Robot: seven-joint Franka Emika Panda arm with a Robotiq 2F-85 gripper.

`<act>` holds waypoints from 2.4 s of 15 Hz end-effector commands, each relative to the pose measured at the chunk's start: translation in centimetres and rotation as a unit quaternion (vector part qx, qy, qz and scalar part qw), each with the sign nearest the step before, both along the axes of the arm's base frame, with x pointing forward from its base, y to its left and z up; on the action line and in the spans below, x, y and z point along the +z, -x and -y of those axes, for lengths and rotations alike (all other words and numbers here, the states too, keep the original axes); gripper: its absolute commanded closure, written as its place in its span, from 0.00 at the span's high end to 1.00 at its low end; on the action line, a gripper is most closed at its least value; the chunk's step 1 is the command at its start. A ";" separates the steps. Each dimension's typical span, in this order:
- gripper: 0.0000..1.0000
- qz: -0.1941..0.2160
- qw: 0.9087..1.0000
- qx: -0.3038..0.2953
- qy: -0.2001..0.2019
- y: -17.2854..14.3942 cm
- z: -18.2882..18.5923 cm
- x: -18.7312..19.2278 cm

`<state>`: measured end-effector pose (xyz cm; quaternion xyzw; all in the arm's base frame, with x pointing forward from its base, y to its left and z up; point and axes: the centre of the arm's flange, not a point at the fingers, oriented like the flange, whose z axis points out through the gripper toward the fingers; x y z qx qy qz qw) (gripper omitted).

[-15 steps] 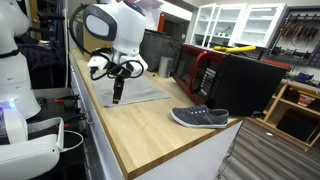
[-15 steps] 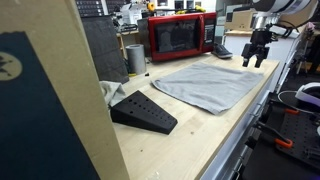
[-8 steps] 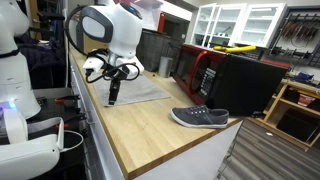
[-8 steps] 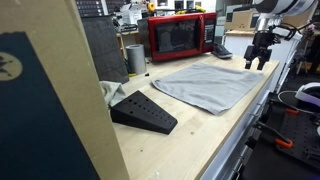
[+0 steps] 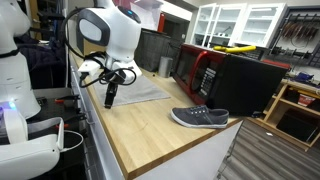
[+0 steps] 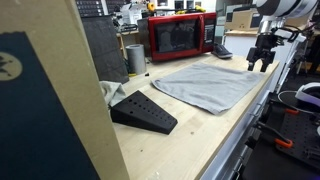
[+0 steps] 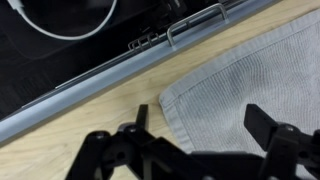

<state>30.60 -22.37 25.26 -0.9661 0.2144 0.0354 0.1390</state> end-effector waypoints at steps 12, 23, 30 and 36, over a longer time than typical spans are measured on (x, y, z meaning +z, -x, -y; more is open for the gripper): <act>0.00 0.020 0.999 -0.043 -0.019 0.2 0.9 -0.3; 0.01 0.062 0.994 0.035 0.079 -6.1 -6.4 6.1; 0.01 0.064 0.984 0.106 0.127 -9.0 -13.9 7.4; 0.01 0.084 0.976 0.154 0.129 -10.7 -21.3 8.0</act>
